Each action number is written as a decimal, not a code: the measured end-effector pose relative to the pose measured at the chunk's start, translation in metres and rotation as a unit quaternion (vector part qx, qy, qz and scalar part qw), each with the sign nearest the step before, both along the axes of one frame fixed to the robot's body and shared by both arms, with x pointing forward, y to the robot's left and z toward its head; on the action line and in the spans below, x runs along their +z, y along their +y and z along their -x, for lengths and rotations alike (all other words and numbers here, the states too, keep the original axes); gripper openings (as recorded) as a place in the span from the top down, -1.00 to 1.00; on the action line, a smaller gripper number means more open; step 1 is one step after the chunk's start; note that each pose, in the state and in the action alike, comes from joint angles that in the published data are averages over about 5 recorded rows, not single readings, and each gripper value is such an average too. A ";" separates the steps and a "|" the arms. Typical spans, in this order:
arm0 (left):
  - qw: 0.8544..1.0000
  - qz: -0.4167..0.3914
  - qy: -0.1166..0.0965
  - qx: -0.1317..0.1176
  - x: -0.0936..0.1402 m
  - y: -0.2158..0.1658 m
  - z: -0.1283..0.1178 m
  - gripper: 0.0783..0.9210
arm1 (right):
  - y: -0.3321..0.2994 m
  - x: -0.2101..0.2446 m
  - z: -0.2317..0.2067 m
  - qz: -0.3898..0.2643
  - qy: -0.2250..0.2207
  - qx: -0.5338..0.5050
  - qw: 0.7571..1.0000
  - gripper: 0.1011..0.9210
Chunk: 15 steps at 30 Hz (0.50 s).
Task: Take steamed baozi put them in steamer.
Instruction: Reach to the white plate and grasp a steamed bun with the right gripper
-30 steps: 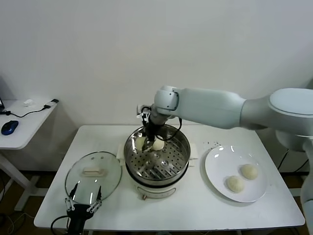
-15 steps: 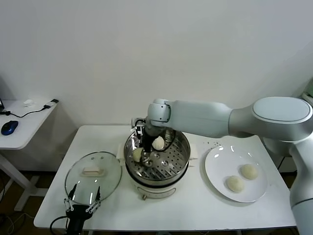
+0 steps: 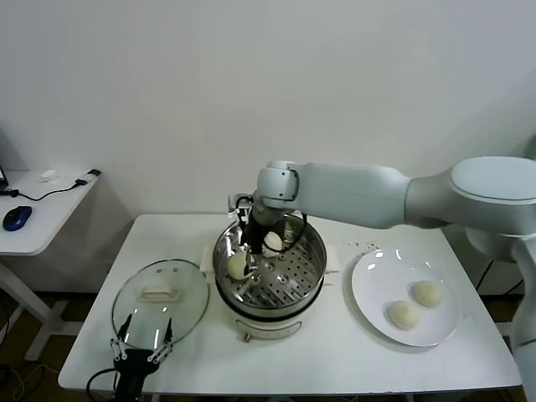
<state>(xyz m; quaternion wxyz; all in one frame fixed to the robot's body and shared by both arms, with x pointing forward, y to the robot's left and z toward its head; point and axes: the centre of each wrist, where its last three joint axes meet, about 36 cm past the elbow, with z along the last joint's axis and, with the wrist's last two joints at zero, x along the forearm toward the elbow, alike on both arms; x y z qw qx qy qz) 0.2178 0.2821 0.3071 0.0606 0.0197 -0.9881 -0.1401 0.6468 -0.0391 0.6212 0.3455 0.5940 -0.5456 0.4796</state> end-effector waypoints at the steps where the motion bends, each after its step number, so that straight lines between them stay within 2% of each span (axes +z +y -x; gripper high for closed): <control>1: 1.000 0.000 0.000 0.000 0.000 0.000 0.000 -0.77 | -0.008 0.007 0.000 -0.001 -0.003 0.000 1.000 -0.76; 9: 1.000 -0.001 -0.001 0.001 0.002 0.000 0.001 -0.77 | -0.082 0.060 0.013 -0.006 -0.028 0.004 1.000 -0.76; 15: 1.000 -0.002 -0.003 0.004 0.004 0.000 0.003 -0.77 | -0.156 0.075 0.032 -0.001 -0.034 -0.003 0.999 -0.76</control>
